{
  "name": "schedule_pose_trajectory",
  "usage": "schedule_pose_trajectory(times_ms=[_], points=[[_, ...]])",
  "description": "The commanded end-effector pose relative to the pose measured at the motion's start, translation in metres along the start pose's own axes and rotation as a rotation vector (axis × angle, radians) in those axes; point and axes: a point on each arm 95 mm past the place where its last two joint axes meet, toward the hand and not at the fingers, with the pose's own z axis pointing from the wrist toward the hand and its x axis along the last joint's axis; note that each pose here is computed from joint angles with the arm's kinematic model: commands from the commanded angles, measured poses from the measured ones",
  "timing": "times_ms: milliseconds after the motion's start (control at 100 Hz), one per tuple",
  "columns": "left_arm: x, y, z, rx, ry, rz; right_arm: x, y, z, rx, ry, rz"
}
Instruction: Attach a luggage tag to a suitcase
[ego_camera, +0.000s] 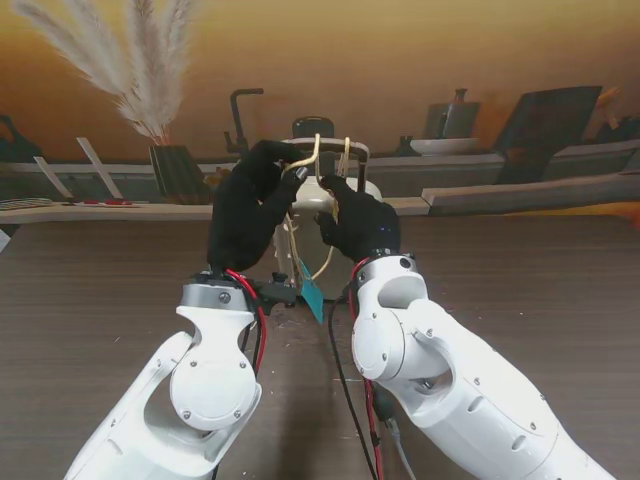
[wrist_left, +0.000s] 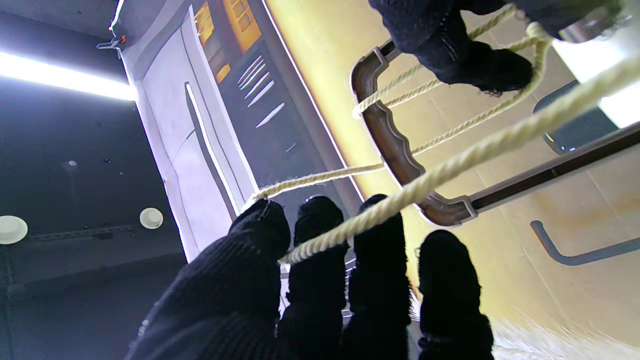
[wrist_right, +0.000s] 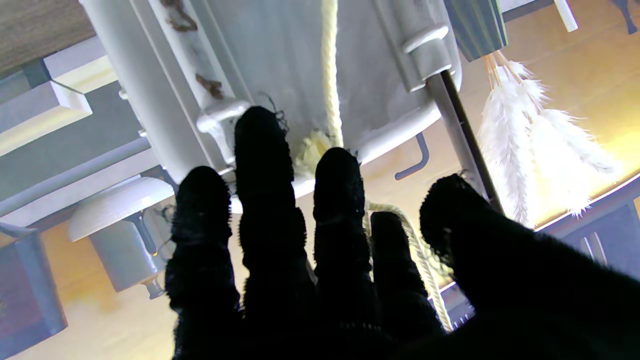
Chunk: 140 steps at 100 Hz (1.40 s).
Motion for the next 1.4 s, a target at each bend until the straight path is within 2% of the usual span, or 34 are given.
schedule_pose_trajectory(times_ms=[0, 220, 570, 880, 1390], points=[[0.005, -0.001, 0.0, -0.009, 0.011, -0.001, 0.002, -0.001, 0.001, 0.026, 0.008, 0.018], [0.005, -0.001, 0.0, -0.009, 0.012, 0.002, 0.001, -0.002, -0.002, 0.053, 0.019, 0.079], [0.001, 0.0, 0.003, -0.005, -0.006, 0.006, -0.004, 0.009, -0.012, 0.005, 0.027, 0.208], [-0.01, 0.001, 0.006, 0.001, -0.043, 0.024, -0.007, 0.014, -0.014, -0.051, 0.026, 0.23], [-0.026, 0.0, -0.001, 0.005, -0.096, 0.035, -0.009, 0.018, -0.013, -0.084, 0.019, 0.295]])
